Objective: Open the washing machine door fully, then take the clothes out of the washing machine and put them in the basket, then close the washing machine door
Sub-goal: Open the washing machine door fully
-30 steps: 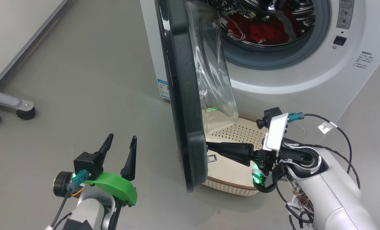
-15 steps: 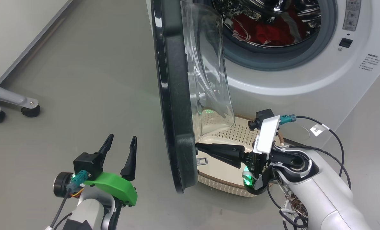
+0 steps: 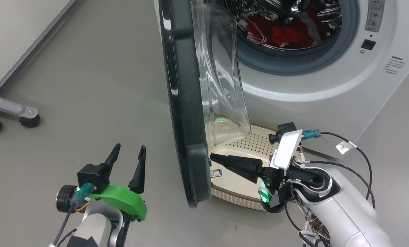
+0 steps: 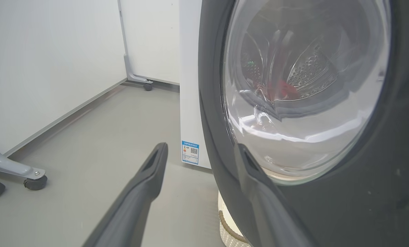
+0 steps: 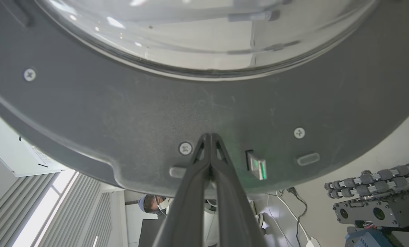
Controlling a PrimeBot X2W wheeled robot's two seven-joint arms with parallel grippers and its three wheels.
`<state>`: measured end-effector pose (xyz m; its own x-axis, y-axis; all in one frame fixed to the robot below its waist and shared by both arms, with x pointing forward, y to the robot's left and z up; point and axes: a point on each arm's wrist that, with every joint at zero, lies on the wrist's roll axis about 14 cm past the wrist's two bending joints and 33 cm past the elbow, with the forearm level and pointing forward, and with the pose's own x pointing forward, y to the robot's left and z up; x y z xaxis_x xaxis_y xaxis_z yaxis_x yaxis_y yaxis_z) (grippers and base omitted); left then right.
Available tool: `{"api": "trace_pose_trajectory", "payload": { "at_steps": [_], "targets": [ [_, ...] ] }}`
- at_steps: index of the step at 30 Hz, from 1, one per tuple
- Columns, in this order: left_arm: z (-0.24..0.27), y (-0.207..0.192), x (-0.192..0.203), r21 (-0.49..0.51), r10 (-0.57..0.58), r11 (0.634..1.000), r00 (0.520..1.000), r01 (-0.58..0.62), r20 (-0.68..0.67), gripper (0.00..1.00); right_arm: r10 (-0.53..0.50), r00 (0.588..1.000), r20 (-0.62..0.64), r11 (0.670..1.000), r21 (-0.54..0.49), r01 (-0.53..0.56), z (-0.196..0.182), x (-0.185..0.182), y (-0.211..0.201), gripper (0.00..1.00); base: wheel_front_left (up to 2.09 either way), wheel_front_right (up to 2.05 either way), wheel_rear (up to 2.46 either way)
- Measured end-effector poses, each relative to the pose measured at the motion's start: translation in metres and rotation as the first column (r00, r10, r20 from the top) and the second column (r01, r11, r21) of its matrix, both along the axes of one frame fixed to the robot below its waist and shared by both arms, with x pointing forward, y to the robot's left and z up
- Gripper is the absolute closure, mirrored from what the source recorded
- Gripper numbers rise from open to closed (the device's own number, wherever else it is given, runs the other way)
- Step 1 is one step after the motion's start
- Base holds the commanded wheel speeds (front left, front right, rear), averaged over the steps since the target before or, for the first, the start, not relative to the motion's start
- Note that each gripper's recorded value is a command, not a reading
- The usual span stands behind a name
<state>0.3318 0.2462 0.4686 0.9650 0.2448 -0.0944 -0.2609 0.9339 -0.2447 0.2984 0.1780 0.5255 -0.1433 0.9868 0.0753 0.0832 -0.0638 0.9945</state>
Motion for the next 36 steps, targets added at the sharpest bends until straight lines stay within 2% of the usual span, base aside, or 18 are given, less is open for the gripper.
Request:
{"api": "trace_pose_trajectory", "payload": {
  "at_steps": [5,7,8,16,21,23,28,32,35,36],
  "targets": [
    [0.001,0.001,0.002,0.002,0.005,1.0,1.0,-0.005,0.004,0.0,-0.099,0.995,-0.022,0.995,-0.001,0.099,-0.002,0.015,-0.009,1.0,0.0,0.0,0.0],
    [-0.001,-0.001,0.001,-0.002,-0.001,1.0,1.0,0.001,-0.001,0.0,-0.196,0.98,-0.035,0.981,-0.004,0.196,-0.003,0.032,-0.018,0.53,0.0,0.0,0.0],
    [-0.002,-0.003,0.002,-0.003,-0.005,1.0,1.0,0.005,-0.003,0.0,-0.224,0.974,-0.037,0.975,-0.008,0.224,-0.004,0.036,-0.021,0.0,0.0,0.0,0.0],
    [-0.001,-0.009,0.006,-0.006,-0.026,1.0,1.0,0.026,0.004,0.0,-0.408,0.913,-0.008,0.913,-0.026,0.408,-0.007,0.063,-0.044,0.0,0.0,0.0,0.0],
    [0.0,-0.012,0.007,-0.007,-0.035,0.999,0.999,0.035,0.006,0.0,-0.54,0.839,0.074,0.837,-0.062,0.544,-0.016,0.083,-0.065,0.0,0.0,0.0,0.0],
    [0.0,-0.012,0.007,-0.008,-0.035,0.999,0.999,0.036,0.007,0.0,-0.571,0.807,0.152,0.805,-0.089,0.587,-0.023,0.089,-0.076,0.0,0.0,0.0,0.0],
    [-0.002,-0.015,0.005,-0.013,-0.041,0.999,0.999,0.041,0.003,0.0,-0.639,0.69,0.34,0.704,-0.105,0.703,-0.031,0.105,-0.102,0.0,0.0,0.0,0.0],
    [-0.005,-0.016,0.004,-0.015,-0.041,0.999,0.999,0.041,-0.003,0.0,-0.653,0.573,0.495,0.622,-0.08,0.779,-0.032,0.117,-0.12,0.0,0.0,0.0,0.0],
    [-0.004,-0.016,0.005,-0.015,-0.043,0.999,0.999,0.043,-0.001,0.0,-0.617,0.479,0.625,0.59,-0.036,0.807,-0.029,0.121,-0.129,0.0,0.0,0.0,0.0],
    [-0.004,-0.016,0.005,-0.015,-0.043,0.999,0.999,0.043,-0.001,0.0,-0.617,0.479,0.625,0.59,-0.036,0.807,-0.029,0.121,-0.129,0.0,0.0,0.0,0.0]
  ]
}}
